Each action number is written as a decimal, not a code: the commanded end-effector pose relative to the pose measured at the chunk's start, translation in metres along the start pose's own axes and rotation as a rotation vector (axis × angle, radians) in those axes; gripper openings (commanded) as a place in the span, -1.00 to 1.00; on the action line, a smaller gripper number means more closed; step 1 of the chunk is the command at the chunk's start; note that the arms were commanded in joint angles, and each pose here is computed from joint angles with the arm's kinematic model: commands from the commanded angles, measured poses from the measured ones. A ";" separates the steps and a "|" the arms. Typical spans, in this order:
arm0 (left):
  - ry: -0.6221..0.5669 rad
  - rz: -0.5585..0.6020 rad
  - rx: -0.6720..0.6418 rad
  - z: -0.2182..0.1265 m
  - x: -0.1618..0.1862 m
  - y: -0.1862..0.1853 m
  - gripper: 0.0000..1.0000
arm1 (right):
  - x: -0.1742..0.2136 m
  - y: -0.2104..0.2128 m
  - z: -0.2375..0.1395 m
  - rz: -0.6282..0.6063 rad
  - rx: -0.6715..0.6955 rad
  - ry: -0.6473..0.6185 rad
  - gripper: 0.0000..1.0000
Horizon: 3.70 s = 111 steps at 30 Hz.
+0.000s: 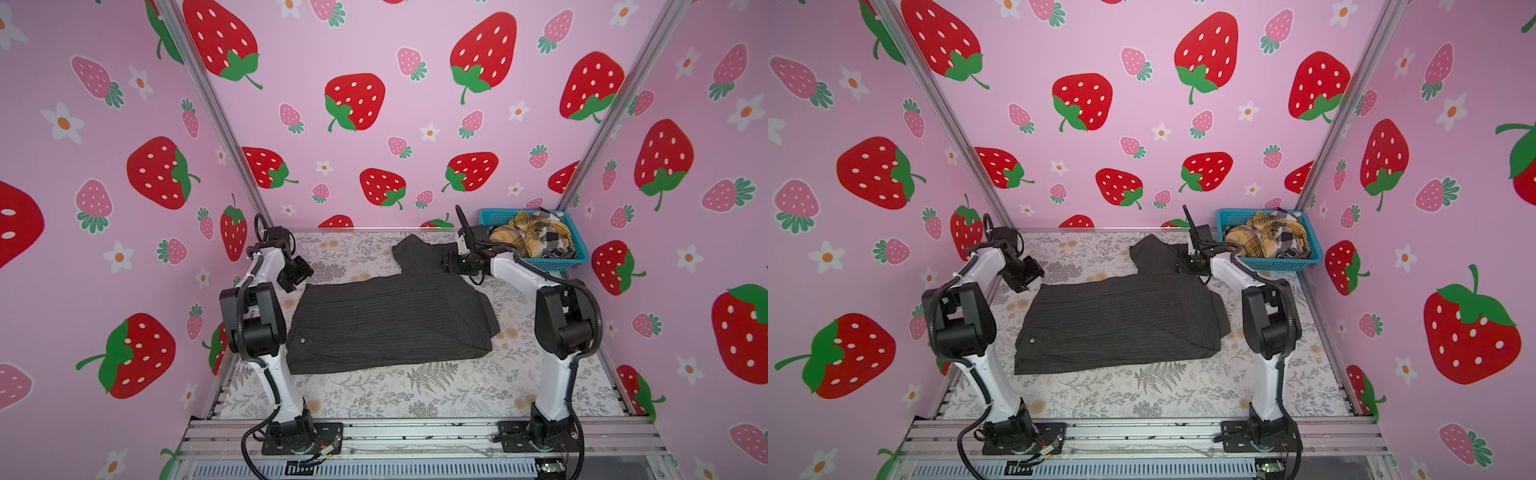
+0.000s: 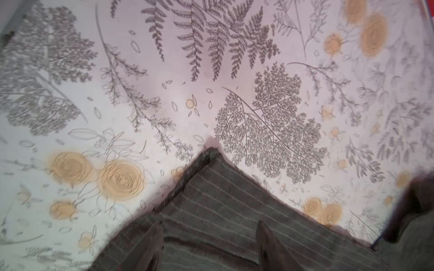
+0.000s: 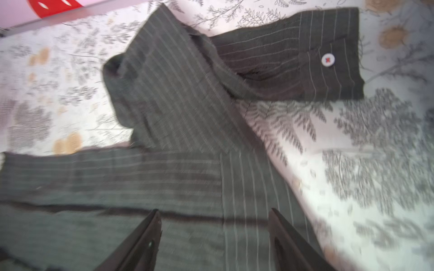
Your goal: Fold and stack the long sleeve shirts
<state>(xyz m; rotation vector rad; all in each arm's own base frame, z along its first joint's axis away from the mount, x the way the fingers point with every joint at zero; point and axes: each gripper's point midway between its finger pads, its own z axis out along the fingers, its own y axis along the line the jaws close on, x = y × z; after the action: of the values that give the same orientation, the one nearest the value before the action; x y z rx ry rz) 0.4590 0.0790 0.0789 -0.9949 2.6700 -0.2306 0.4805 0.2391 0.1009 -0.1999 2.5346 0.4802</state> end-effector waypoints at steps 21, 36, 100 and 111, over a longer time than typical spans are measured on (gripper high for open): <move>0.140 0.105 -0.087 0.052 0.002 -0.002 -1.00 | -0.003 -0.019 0.058 -0.074 -0.005 0.110 0.41; 0.059 0.117 -0.059 0.037 -0.015 -0.017 -1.00 | -0.033 -0.010 0.087 -0.115 -0.023 0.073 -0.65; -0.094 -0.120 0.038 -0.062 0.072 0.016 -0.06 | 0.108 -0.015 -0.085 0.004 0.098 -0.009 0.21; 0.001 -0.030 0.035 -0.006 0.094 -0.006 -0.81 | -0.004 0.005 -0.067 0.053 0.096 -0.081 0.41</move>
<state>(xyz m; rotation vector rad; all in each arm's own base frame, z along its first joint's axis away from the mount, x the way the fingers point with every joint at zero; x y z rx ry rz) 0.3915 0.0057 0.0727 -1.0314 2.6376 -0.3198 0.4386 0.2204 0.1766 -0.1054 2.4008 0.4126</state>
